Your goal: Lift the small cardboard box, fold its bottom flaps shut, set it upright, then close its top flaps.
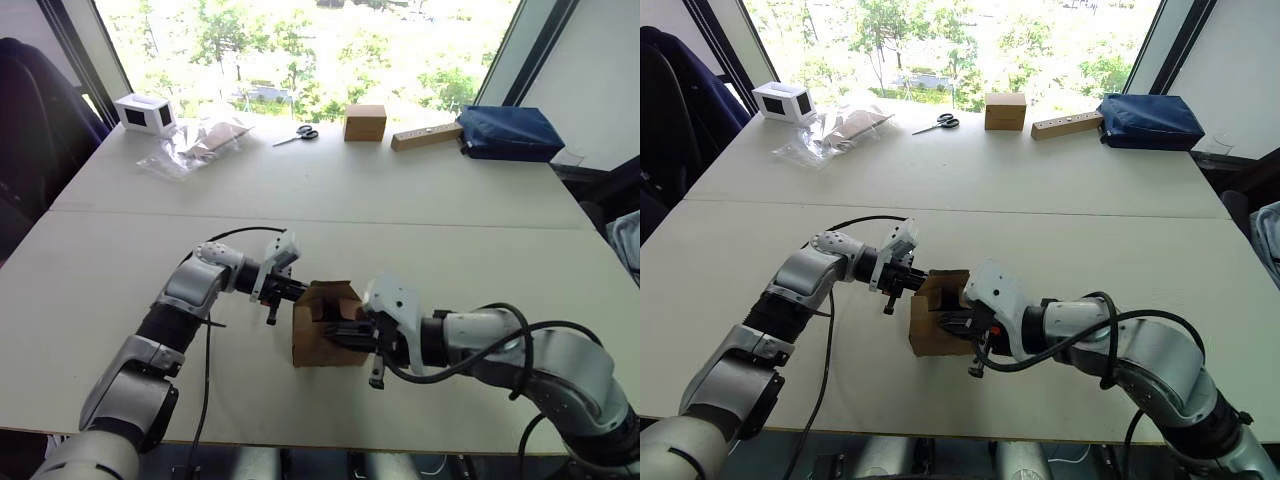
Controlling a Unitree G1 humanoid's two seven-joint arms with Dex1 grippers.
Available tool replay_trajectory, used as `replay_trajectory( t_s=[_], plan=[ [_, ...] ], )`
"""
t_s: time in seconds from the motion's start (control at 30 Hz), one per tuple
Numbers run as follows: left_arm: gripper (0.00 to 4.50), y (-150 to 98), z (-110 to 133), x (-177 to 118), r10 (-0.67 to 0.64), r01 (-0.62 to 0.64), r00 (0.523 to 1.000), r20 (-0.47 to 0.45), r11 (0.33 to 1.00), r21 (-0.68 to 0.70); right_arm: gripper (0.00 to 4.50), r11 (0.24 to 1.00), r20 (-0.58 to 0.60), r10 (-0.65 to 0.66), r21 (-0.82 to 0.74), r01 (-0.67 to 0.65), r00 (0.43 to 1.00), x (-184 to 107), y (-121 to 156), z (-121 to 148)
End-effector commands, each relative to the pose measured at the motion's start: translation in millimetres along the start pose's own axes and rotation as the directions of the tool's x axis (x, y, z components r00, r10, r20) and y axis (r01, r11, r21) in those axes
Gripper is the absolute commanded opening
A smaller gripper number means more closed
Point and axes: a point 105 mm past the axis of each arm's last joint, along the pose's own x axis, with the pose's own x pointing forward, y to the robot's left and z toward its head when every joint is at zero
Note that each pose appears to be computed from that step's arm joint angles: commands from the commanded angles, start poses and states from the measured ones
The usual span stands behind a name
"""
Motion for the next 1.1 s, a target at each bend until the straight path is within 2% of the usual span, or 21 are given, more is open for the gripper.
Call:
replay_trajectory(
  t_s=[0.03,0.77,0.9,1.1],
  plan=[
    [0.07,-3.0,7.1,2.2,-0.005,0.005,1.000,0.013,0.999,0.033,0.00,1.000,0.018,-0.001,-0.014,0.001,1.000,1.8,-0.9,3.8],
    [0.07,6.1,6.9,-0.2,0.050,-0.050,0.998,0.030,0.998,0.029,0.00,1.000,0.017,-0.025,0.008,0.025,1.000,6.9,-9.5,-2.9],
    [0.07,18.3,13.4,-11.4,0.124,-0.125,0.990,0.061,0.992,0.021,0.00,1.000,0.018,-0.024,0.006,0.024,1.000,6.5,-10.6,-2.8],
    [0.07,26.7,35.3,-48.0,0.239,-0.237,0.955,0.178,0.971,-0.033,0.00,1.000,0.028,-0.024,0.006,0.024,0.999,5.2,-10.5,-1.8]
  ],
)
